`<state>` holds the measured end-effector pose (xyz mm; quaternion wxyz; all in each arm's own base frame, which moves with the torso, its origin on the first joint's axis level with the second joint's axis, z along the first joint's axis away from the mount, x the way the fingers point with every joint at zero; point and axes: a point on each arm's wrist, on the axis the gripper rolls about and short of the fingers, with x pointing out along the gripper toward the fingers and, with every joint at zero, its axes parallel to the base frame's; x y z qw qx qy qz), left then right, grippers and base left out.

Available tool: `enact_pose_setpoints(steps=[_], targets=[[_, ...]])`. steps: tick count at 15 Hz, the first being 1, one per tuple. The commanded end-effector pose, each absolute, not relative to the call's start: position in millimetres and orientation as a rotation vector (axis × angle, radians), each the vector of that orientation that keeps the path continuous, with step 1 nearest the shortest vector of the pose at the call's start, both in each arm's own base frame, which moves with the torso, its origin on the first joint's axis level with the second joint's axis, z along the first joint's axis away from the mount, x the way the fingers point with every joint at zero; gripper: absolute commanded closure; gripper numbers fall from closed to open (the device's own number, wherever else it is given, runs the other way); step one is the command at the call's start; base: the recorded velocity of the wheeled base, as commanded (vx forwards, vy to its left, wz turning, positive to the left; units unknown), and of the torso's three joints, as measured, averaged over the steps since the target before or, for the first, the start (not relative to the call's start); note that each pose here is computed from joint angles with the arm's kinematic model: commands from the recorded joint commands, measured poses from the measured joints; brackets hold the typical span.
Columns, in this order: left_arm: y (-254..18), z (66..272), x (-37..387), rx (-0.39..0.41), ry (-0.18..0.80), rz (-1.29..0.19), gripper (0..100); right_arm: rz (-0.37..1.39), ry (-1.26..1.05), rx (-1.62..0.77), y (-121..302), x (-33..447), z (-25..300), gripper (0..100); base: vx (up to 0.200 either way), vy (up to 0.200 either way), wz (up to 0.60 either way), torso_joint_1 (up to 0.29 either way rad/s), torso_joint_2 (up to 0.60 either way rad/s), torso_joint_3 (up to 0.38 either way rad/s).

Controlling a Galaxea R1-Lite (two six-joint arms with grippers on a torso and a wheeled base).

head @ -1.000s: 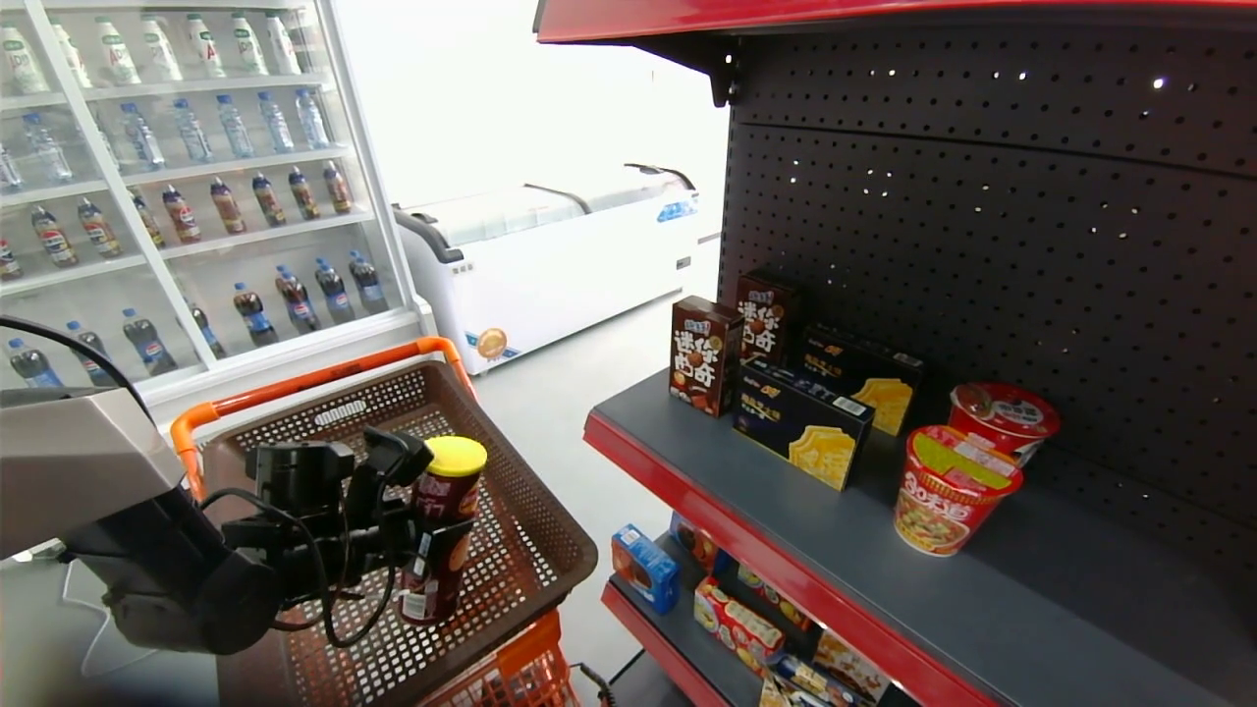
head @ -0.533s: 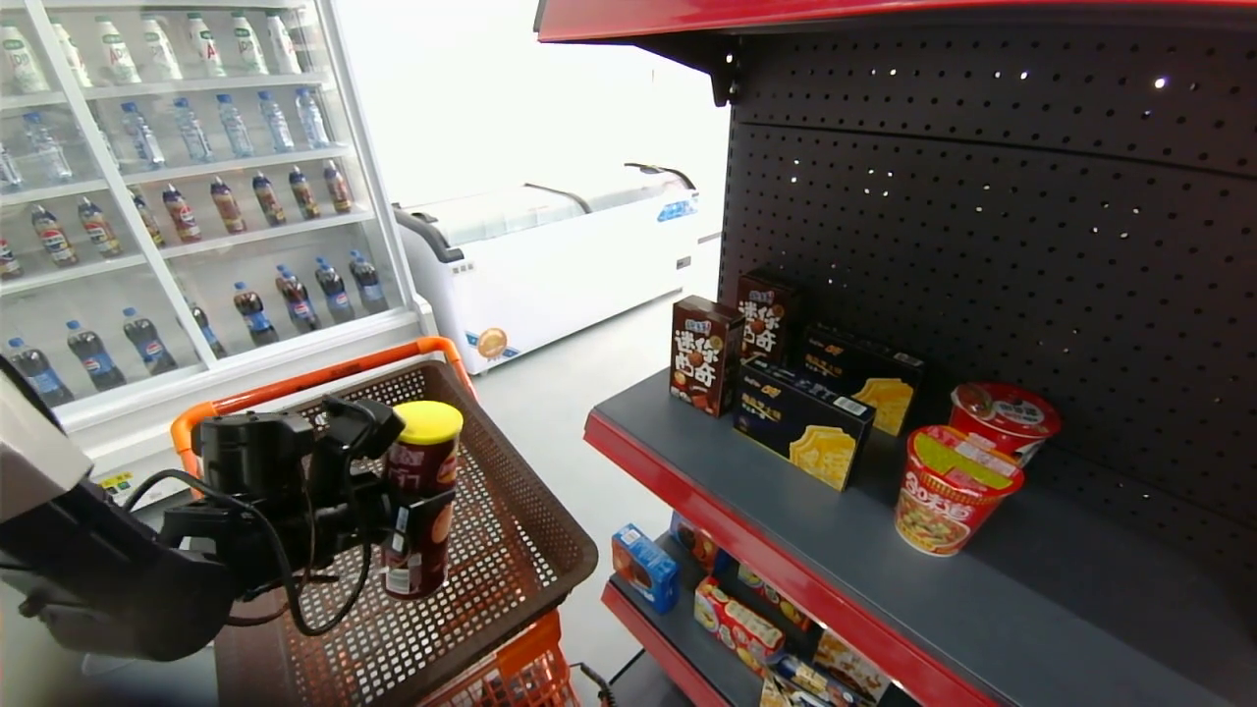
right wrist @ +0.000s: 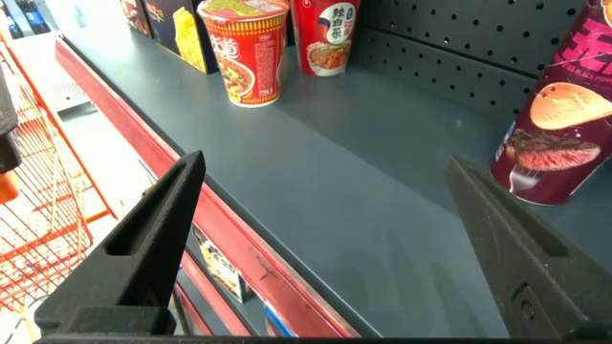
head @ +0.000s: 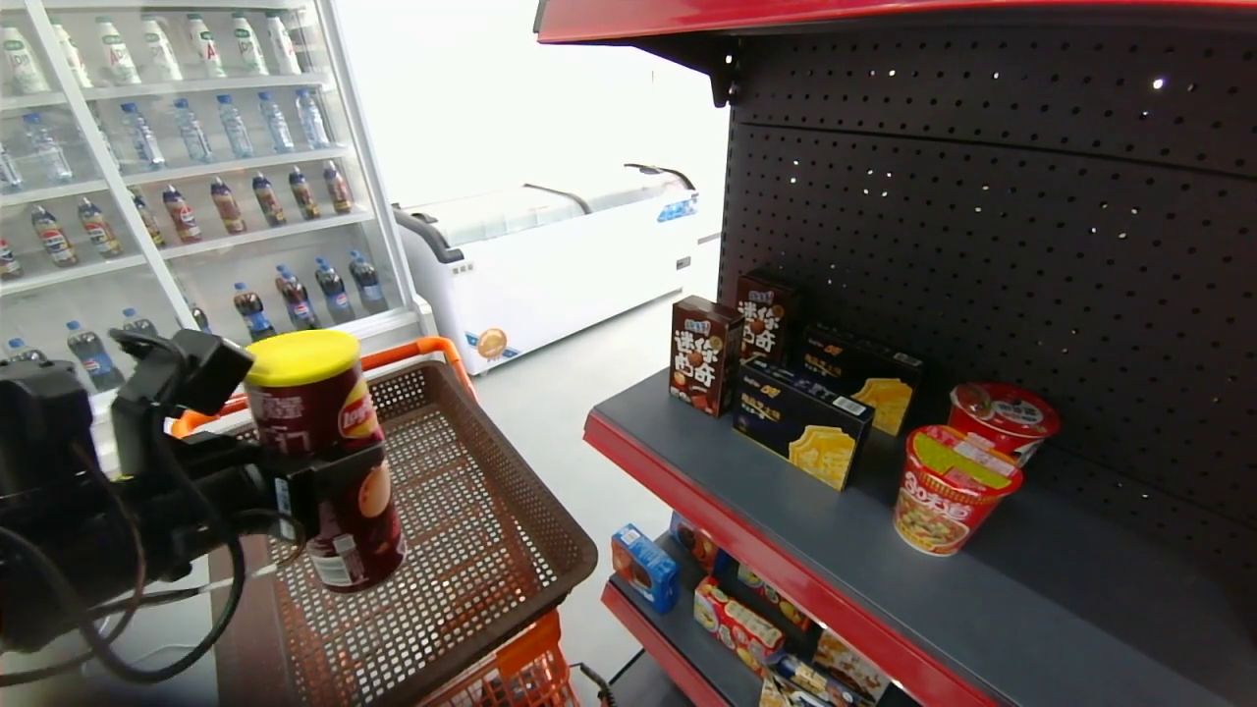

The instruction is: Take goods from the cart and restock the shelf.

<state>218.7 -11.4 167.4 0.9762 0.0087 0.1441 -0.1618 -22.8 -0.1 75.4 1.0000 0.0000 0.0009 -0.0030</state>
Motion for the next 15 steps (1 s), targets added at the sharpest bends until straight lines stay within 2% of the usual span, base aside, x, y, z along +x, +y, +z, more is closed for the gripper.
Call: enact_pose_setpoints(steps=[1, 4, 8, 9, 15], targets=[[-9.9, 196.9, 129.8, 0.034, 0.132, -0.314, 100, -0.006, 0.0, 0.0, -0.1, -22.8, 75.5, 0, 0.0, 0.0, 0.0, 0.0, 0.0, 0.0], [-7.5, 183.5, 87.4, 0.036, 0.058, -0.29, 100, -0.005, 0.0, 0.0, 0.0, -22.8, 75.5, 0, 0.0, 0.0, 0.0, 0.0, 0.0, 0.0], [-6.5, 182.0, 48.2, 0.057, -0.089, -0.272, 100, -0.003, 0.002, -0.005, 0.0, -22.8, 75.3, 0, 0.0, 0.0, 0.0, 0.0, 0.0, 0.0], [-6.1, 180.6, 42.4, 0.058, -0.102, -0.255, 100, -0.003, 0.002, -0.005, 0.0, -22.8, 75.3, 0, 0.0, 0.0, 0.0, 0.0, 0.0, 0.0], [-5.6, 179.2, 12.3, 0.058, -0.078, -0.254, 100, -0.003, 0.0, -0.002, 0.0, -22.8, 75.5, 0, 0.0, 0.0, -0.6, 0.004, 0.0, 0.002]])
